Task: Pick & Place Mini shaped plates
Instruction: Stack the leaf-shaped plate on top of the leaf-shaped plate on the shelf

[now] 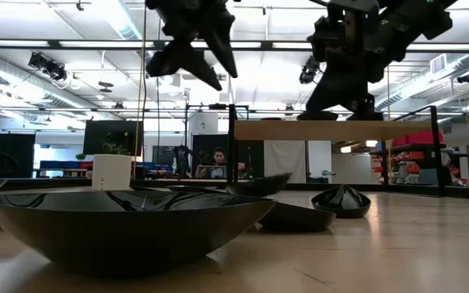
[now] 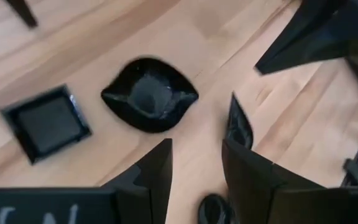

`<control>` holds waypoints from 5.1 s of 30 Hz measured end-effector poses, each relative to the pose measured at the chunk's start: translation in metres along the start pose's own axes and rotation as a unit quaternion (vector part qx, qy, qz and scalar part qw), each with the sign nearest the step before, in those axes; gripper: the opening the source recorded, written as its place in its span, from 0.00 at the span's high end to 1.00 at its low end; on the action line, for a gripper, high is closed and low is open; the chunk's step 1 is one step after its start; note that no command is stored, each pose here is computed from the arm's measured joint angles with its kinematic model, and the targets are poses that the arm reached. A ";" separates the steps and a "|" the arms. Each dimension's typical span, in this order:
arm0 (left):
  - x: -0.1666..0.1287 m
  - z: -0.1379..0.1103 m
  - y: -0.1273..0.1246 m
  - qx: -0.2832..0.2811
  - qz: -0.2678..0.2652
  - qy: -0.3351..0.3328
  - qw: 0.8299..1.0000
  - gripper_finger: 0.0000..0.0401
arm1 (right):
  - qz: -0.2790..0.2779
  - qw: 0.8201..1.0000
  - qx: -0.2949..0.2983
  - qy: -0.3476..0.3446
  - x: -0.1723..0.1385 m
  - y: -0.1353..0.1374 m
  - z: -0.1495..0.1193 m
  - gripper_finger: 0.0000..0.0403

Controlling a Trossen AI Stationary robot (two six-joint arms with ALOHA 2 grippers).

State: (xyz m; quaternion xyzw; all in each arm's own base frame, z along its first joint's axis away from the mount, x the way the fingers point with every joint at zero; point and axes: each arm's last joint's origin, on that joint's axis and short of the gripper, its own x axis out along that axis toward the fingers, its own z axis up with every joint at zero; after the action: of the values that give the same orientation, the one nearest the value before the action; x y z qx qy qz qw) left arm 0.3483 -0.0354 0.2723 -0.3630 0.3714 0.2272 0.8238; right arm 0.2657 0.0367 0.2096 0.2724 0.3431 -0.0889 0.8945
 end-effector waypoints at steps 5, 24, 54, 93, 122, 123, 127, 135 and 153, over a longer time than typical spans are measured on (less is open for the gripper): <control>0.003 -0.016 0.001 -0.032 0.015 0.025 0.999 0.64 | 0.002 0.999 0.039 0.005 0.001 -0.008 0.006 0.91; -0.029 -0.124 0.033 -0.087 0.072 0.129 0.985 0.64 | -0.078 0.989 0.081 0.094 0.065 -0.039 0.013 0.47; -0.083 -0.082 0.062 0.167 -0.032 0.037 0.985 0.64 | -0.053 0.949 0.276 0.141 0.091 -0.010 0.011 0.63; -0.089 -0.058 0.080 0.229 -0.014 0.017 0.973 0.64 | -0.128 0.963 0.234 0.045 0.112 -0.031 0.015 0.87; -0.089 -0.054 0.079 0.238 -0.011 -0.010 0.971 0.64 | -0.130 0.758 0.449 -0.454 -0.068 0.025 0.045 1.00; -0.089 -0.053 0.079 0.239 -0.010 -0.012 0.971 0.64 | -0.146 0.743 0.455 -0.470 -0.071 0.017 0.049 1.00; -0.088 -0.050 0.081 0.238 -0.006 -0.015 0.971 0.64 | -0.206 0.714 0.462 -0.484 -0.073 -0.017 0.067 1.00; -0.088 -0.049 0.081 0.237 -0.007 -0.014 0.971 0.64 | -0.264 0.677 0.519 -0.450 -0.073 -0.060 0.077 1.00; -0.086 -0.040 0.084 0.220 -0.001 -0.031 0.975 0.64 | -0.272 0.633 0.594 -0.415 -0.047 -0.070 0.069 0.97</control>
State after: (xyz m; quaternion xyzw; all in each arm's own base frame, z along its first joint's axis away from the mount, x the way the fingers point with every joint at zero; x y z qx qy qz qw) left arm 0.2227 -0.0216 0.2846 -0.1657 0.3859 0.1503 0.8950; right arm 0.2454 -0.0615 0.2534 0.5737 -0.1333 -0.6162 0.5229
